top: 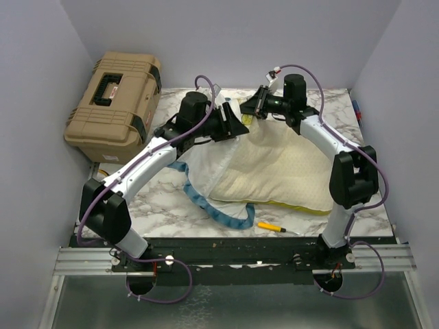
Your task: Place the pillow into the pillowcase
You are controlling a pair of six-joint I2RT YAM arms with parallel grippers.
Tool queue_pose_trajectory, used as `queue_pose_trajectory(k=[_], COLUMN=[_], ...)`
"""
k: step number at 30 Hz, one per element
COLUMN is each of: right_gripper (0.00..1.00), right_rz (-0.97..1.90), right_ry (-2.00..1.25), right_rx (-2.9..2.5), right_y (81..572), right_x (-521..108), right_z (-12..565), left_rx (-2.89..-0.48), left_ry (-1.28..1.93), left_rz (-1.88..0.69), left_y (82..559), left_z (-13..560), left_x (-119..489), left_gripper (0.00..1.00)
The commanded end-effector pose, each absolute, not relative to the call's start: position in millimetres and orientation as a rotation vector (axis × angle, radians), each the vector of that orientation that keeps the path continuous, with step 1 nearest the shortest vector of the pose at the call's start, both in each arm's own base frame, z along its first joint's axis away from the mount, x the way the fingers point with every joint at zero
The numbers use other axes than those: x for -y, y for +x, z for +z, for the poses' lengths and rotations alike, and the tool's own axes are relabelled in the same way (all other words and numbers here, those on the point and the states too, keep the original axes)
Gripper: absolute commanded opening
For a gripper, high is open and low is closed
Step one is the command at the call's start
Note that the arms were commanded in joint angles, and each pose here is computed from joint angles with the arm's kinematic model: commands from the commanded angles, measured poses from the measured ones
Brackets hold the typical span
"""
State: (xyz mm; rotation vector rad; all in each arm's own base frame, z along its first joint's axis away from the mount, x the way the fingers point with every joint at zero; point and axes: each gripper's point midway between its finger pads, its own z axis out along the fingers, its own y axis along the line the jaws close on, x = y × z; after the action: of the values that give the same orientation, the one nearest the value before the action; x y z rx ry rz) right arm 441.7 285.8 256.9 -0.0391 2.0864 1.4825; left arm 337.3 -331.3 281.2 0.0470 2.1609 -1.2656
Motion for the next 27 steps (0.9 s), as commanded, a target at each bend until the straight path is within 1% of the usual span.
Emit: queue_pose_trajectory(k=[1, 2, 6, 11, 13, 18, 20, 27], right_gripper=[0.00, 0.00, 0.00, 0.00, 0.00, 0.00, 0.00, 0.00], right_rz=[1.452, 1.465, 1.529, 1.558, 1.575, 1.589, 1.592, 1.586], right_ry=[0.002, -0.005, -0.011, -0.005, -0.018, -0.036, -0.041, -0.075], right_rx=[-1.958, -1.964, -2.007, -2.039, -2.052, -2.083, -2.091, -2.114], right_y=[466, 466, 457, 440, 433, 418, 414, 405], right_x=[-280, -282, -287, -285, -287, -288, -289, -297], right_z=[280, 278, 262, 243, 238, 228, 225, 223], left_rx=[-2.153, -2.138, -2.097, -2.062, -2.067, -2.140, -2.182, -2.295], left_ry=[0.058, 0.034, -0.100, -0.150, -0.125, -0.055, -0.036, 0.058], left_rz=[-1.235, -1.208, -1.086, -0.989, -0.982, -0.975, -0.954, -0.906], left_y=[320, 324, 352, 388, 402, 429, 438, 446], left_z=[290, 294, 304, 321, 324, 314, 305, 271], left_x=[320, 312, 272, 243, 243, 256, 260, 284], left_gripper=[0.67, 0.69, 0.69, 0.63, 0.62, 0.68, 0.69, 0.70])
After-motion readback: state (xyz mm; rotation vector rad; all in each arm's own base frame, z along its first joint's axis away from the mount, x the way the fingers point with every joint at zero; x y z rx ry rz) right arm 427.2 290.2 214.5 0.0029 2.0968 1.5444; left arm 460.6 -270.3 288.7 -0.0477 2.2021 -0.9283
